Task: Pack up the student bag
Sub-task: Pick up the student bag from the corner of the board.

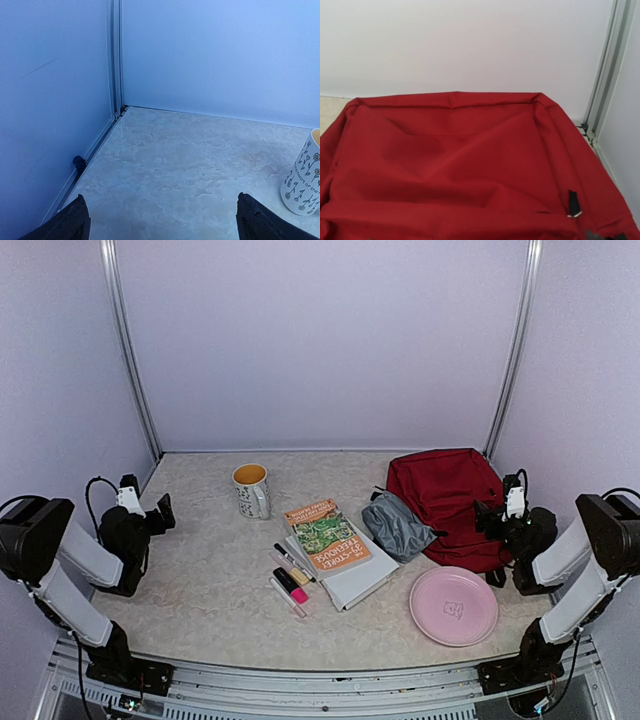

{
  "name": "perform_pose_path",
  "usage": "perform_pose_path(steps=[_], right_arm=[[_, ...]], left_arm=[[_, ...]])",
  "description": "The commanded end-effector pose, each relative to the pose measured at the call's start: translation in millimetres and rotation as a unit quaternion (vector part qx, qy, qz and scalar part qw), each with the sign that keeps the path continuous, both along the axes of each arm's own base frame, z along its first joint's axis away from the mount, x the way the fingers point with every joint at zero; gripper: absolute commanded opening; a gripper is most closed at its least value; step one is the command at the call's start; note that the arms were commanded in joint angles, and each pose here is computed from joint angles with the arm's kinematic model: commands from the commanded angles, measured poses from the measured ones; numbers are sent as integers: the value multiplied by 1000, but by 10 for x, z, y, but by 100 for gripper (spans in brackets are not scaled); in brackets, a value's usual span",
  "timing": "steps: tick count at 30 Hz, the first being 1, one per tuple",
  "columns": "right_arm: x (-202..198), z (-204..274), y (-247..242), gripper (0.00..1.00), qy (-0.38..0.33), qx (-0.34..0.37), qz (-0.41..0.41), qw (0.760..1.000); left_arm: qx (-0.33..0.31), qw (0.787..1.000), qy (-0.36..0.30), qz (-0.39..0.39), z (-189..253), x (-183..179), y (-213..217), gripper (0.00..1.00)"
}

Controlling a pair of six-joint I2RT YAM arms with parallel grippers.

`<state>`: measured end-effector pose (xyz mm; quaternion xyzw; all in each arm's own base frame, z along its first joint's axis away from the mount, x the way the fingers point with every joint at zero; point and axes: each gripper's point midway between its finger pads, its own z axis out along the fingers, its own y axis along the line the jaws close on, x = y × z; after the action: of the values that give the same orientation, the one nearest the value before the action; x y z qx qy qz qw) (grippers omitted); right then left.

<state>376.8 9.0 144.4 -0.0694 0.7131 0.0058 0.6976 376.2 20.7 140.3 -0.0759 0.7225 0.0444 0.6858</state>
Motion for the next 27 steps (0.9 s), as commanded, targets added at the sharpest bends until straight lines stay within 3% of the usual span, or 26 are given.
perform_pose_path(steps=[1,13,17,22,27], right_arm=[[33,7,1,100,0,-5,-3,1000],[36,22,2,100,-3,-5,-2,1000],[185,148,-193,100,53,28,-60,996],[-11,590,-724,98,115,107,-231,960],[-375,353,-933,100,191,142,-293,926]], left_arm=[[2,1000,-20,-4,115,38,-4,99],[2,1000,-20,-4,115,38,-4,99],[2,1000,-20,-4,117,38,-2,99],[1,1000,-20,-6,118,42,-6,99],[1,1000,-20,-6,118,42,-3,99]])
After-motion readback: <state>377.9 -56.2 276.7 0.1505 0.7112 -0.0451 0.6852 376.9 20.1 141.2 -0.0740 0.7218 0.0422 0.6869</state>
